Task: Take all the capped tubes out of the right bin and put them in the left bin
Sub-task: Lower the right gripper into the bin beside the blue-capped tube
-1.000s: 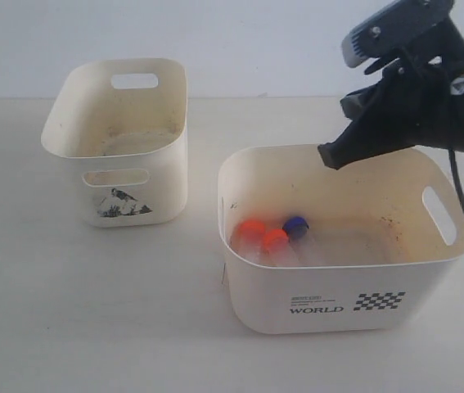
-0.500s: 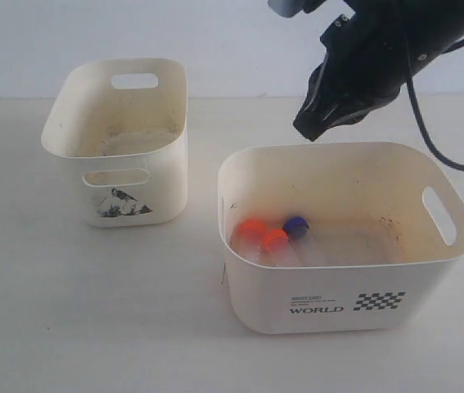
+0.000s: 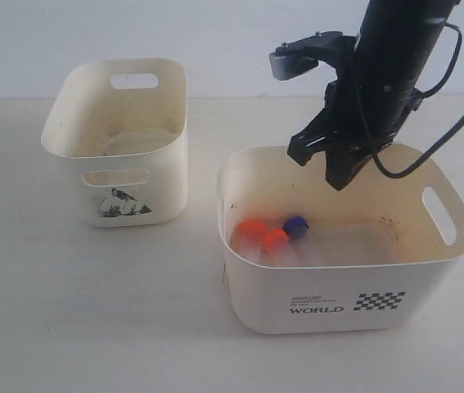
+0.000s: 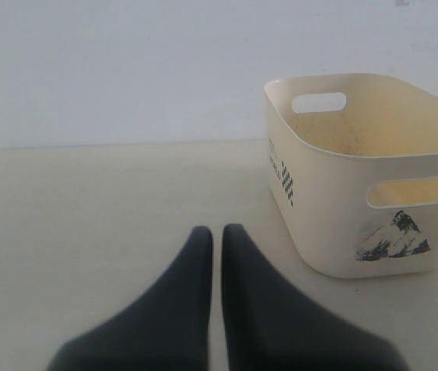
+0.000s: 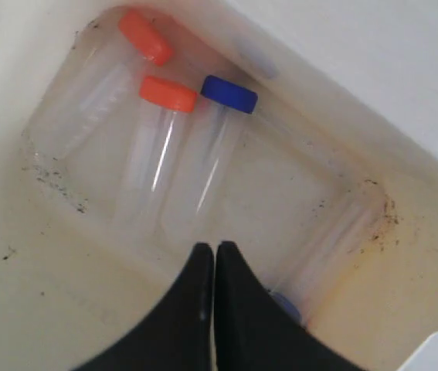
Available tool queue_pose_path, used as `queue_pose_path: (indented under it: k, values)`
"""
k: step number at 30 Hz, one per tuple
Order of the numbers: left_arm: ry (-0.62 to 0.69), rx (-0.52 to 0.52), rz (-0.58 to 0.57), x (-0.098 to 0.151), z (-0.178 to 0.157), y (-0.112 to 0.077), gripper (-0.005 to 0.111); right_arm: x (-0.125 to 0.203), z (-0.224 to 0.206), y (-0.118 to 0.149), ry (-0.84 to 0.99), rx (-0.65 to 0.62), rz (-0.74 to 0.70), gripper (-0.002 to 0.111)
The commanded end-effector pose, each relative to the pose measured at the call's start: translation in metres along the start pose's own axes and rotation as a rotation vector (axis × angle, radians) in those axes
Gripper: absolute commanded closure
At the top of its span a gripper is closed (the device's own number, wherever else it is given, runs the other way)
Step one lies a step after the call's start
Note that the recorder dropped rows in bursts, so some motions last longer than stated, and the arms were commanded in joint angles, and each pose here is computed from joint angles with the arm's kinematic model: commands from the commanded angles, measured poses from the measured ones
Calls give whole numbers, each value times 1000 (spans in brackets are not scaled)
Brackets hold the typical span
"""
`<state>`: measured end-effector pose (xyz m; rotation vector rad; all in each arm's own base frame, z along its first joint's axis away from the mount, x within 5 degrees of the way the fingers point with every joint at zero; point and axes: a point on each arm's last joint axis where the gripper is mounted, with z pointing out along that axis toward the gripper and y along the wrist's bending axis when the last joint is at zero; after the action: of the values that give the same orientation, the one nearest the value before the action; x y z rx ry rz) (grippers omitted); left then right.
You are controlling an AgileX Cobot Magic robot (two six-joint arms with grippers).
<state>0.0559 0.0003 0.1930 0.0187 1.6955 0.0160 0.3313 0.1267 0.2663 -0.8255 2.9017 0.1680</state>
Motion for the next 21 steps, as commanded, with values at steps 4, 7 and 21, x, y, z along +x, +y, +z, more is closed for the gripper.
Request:
queue_pose_path:
  k: [4, 7, 21]
  values:
    - [-3, -1, -7, -1, 0, 0, 102, -3, 5, 3, 10, -43, 46, 109]
    - [-3, -1, -7, -1, 0, 0, 102, -3, 10, 3, 21, -46, 5, 109]
    - [-3, -1, -7, -1, 0, 0, 102, 18, 49, 9, 136, -133, 31, 109]
